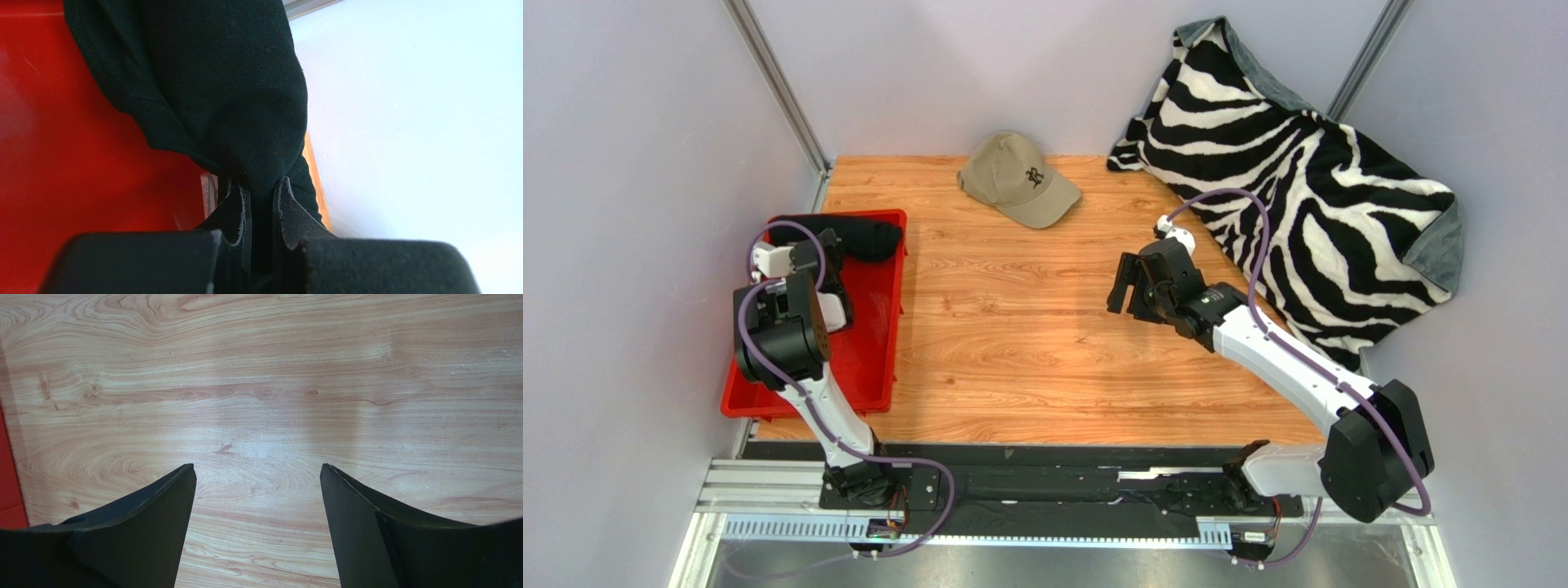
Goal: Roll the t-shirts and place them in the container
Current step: Place the T-shirt in the bin.
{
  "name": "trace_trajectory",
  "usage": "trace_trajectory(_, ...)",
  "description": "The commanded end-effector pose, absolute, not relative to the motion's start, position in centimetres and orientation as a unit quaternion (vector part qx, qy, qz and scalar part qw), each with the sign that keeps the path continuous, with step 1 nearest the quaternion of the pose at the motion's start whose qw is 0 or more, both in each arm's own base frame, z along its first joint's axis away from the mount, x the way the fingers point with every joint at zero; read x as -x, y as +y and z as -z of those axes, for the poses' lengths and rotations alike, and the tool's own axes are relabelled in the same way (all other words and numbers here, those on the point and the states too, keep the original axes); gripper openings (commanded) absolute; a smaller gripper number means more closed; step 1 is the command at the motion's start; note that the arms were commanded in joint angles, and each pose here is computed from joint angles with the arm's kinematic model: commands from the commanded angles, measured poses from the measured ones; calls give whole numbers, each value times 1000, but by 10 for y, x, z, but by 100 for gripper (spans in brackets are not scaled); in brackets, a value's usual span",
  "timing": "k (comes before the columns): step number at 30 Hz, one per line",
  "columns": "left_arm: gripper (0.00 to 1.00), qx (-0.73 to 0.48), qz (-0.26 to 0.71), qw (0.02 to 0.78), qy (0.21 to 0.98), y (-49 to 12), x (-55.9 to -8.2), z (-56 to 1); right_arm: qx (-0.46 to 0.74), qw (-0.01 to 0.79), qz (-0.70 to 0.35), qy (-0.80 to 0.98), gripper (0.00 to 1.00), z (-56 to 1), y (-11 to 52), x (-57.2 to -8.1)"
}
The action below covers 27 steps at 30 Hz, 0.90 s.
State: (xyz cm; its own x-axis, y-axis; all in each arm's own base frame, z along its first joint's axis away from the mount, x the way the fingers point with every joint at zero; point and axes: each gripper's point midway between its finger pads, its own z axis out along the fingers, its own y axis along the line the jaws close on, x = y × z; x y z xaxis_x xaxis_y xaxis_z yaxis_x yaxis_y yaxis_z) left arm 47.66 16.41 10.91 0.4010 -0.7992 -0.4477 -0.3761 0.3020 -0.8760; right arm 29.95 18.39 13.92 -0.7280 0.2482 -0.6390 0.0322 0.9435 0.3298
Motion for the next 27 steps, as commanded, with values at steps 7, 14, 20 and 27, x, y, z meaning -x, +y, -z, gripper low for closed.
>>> trace_trajectory(7,0,535,192,655,498,176,-489,-136,-59,376,-182,907,78,-149,200,-311)
trace_trajectory(14,7,540,190,637,516,174,-490,-116,-47,377,-195,904,78,-151,205,-311)
trace_trajectory(20,23,548,188,621,527,171,-489,-110,-39,376,-199,904,78,-154,207,-310)
trace_trajectory(27,43,562,154,592,557,172,-480,-101,-32,376,-207,902,78,-157,210,-309)
